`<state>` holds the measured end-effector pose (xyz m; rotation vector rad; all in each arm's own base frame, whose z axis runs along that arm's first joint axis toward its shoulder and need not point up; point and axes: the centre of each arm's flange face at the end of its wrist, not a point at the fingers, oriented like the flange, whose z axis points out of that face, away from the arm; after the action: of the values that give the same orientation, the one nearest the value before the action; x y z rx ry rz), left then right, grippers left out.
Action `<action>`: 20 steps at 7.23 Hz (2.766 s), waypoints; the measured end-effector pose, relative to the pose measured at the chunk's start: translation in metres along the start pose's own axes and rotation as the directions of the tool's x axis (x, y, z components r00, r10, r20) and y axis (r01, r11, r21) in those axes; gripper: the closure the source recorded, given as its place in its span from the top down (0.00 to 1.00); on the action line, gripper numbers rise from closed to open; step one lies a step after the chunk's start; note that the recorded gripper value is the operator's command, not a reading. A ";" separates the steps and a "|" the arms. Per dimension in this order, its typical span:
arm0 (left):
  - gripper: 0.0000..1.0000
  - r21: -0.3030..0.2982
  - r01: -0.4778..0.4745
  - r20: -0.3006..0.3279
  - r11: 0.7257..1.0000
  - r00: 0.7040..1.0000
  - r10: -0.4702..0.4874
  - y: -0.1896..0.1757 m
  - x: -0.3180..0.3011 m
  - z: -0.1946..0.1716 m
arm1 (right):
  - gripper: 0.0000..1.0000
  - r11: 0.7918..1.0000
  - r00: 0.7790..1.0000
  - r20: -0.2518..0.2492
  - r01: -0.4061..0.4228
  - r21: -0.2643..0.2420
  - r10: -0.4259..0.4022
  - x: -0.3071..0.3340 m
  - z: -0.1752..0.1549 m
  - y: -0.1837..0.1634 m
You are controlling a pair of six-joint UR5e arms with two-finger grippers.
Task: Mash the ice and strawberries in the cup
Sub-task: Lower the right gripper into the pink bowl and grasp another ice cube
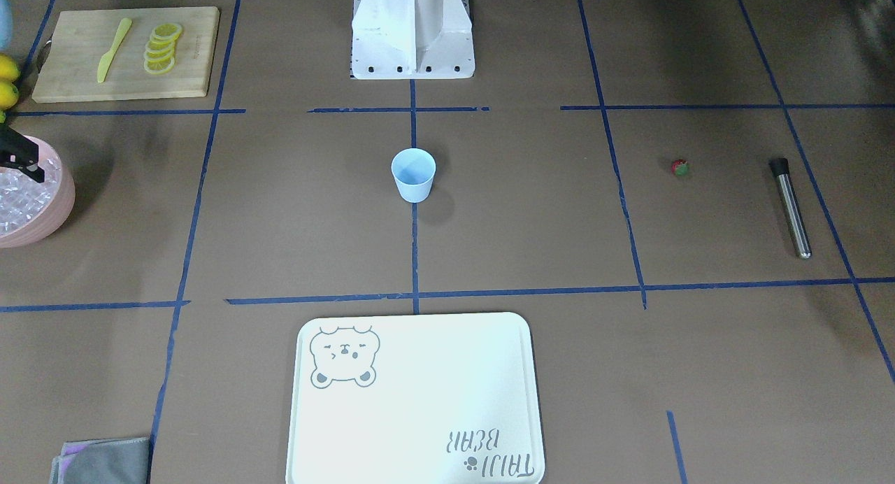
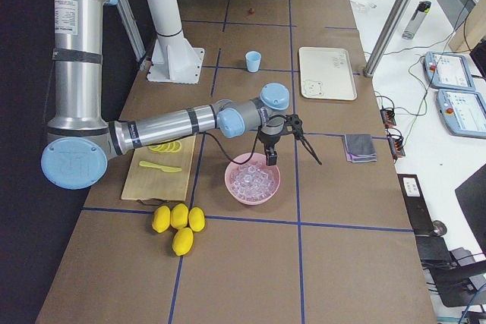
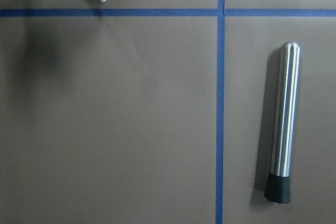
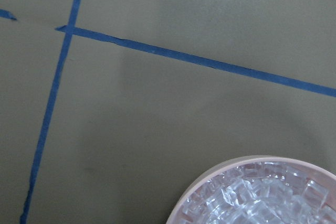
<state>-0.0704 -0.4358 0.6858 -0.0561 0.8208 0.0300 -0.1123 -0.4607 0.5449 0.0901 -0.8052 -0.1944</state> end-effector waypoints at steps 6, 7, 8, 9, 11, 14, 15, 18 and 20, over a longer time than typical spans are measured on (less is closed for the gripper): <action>1.00 0.006 -0.007 -0.001 1.000 1.000 0.007 0.000 0.003 -0.003 | 0.83 1.000 1.000 0.007 0.011 0.021 -0.011 0.056 0.047 0.028; 1.00 0.007 -0.008 -0.001 1.000 1.000 0.008 0.000 0.004 -0.003 | 0.79 1.000 1.000 0.008 0.007 0.021 -0.008 0.060 0.048 0.032; 1.00 0.008 -0.009 -0.001 1.000 1.000 0.009 -0.001 0.004 -0.003 | 0.75 1.000 1.000 0.005 0.002 0.017 -0.002 0.064 0.049 0.038; 1.00 0.008 -0.010 -0.001 1.000 1.000 0.010 -0.001 0.004 -0.004 | 0.66 1.000 1.000 0.002 -0.005 0.010 0.005 0.068 0.051 0.044; 1.00 0.008 -0.009 -0.001 1.000 1.000 0.009 -0.001 0.004 -0.004 | 0.31 1.000 1.000 -0.001 -0.007 0.008 0.007 0.070 0.051 0.048; 1.00 0.009 -0.010 -0.001 1.000 1.000 0.010 -0.001 0.004 -0.004 | 0.01 1.000 1.000 -0.001 0.009 0.016 -0.009 0.068 0.049 0.044; 1.00 0.009 -0.010 -0.001 1.000 1.000 0.010 -0.001 0.004 -0.004 | 0.01 1.000 1.000 -0.001 0.014 0.020 -0.014 0.066 0.048 0.043; 1.00 0.011 -0.012 -0.002 1.000 1.000 0.012 -0.002 0.005 -0.005 | 0.02 0.997 1.000 0.021 0.002 0.071 -0.003 0.054 0.006 0.032; 1.00 0.012 -0.013 -0.002 1.000 1.000 0.013 -0.002 0.006 -0.005 | 0.02 0.994 0.999 0.034 -0.006 0.107 0.002 0.012 -0.047 0.006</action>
<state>-0.0702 -0.4383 0.6782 -0.0400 0.8237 0.0370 -0.0694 -0.4571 0.5223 0.1869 -0.8490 -0.1493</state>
